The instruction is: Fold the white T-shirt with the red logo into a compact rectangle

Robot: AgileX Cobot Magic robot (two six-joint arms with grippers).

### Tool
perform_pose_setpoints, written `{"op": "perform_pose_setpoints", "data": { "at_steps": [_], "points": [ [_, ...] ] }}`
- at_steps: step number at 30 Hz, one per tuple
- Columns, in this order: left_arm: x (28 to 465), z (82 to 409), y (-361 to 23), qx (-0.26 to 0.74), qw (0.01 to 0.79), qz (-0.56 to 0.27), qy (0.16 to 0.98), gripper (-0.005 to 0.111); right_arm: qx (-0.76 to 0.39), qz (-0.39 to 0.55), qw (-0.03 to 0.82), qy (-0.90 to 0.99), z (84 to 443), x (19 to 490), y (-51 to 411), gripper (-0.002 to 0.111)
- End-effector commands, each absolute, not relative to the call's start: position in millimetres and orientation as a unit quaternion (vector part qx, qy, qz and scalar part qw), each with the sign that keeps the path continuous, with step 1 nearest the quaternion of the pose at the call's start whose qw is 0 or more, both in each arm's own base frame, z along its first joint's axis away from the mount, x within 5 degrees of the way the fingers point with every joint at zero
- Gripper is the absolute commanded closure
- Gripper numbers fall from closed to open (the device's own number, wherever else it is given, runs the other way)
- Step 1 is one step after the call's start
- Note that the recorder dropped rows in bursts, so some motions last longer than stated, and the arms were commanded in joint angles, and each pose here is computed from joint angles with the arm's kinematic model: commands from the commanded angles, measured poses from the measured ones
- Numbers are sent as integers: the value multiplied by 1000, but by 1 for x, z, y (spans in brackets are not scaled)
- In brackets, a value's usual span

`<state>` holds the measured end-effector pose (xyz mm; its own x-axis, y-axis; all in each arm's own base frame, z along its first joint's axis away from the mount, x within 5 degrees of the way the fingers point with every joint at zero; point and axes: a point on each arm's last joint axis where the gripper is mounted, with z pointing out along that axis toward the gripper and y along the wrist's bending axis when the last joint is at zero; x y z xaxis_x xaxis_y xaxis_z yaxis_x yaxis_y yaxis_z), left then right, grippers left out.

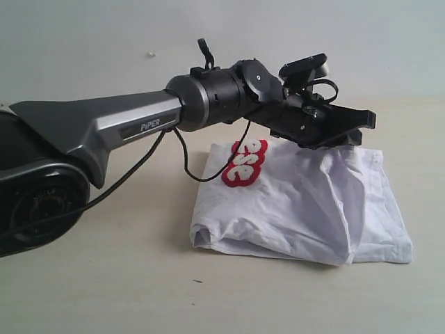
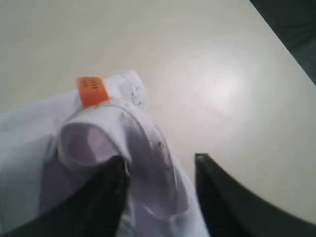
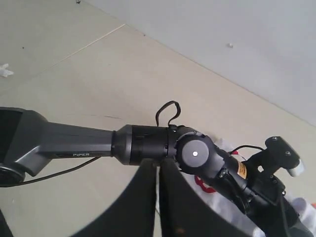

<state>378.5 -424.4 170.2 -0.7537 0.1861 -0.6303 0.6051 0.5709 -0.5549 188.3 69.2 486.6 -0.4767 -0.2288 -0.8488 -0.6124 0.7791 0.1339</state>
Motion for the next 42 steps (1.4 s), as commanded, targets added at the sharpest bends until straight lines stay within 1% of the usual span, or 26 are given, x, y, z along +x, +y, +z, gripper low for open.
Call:
{"op": "perform_pose_setpoints", "data": {
  "at_steps": [1, 4, 10, 12, 16, 19, 20, 21, 23, 26, 29, 31, 35, 39, 42],
  "points": [
    [372, 192, -428, 275, 272, -397, 832, 33, -257, 213, 449, 829, 488, 188, 69, 104],
    [368, 211, -423, 314, 271, -380, 827, 36, -258, 208, 445, 832, 487, 188, 68, 104],
    [363, 263, -398, 381, 286, -322, 818, 37, -252, 181, 449, 838, 483, 192, 65, 104],
    [364, 271, -387, 383, 283, -292, 830, 42, -242, 163, 456, 841, 477, 198, 62, 104],
    [371, 279, -359, 381, 258, -223, 859, 60, -195, 130, 471, 851, 456, 215, 55, 104],
    [381, 277, -338, 367, 226, -201, 880, 77, -166, 104, 472, 860, 445, 223, 49, 104],
    [384, 275, -330, 363, 210, -196, 886, 86, -156, 91, 467, 865, 438, 227, 47, 103],
    [388, 274, -323, 358, 202, -192, 891, 92, -150, 85, 463, 869, 433, 230, 46, 102],
    [394, 272, -309, 345, 183, -185, 902, 106, -134, 66, 444, 883, 415, 243, 42, 95],
    [402, 266, -291, 327, 167, -177, 913, 106, -109, 58, 389, 913, 378, 271, 38, 82],
    [409, 261, -272, 301, 170, -172, 922, 106, -87, 59, 335, 936, 344, 298, 32, 71],
    [413, 255, -257, 286, 176, -166, 927, 106, -66, 60, 307, 948, 324, 313, 23, 68],
    [421, 248, -219, 249, 201, -155, 935, 107, -22, 93, 249, 964, 278, 341, 3, 68],
    [425, 243, -179, 214, 208, -154, 942, 107, 14, 120, 201, 972, 239, 358, -16, 68],
    [424, 238, -157, 203, 208, -172, 941, 107, 28, 135, 160, 977, 211, 364, -23, 63]
  ]
}}
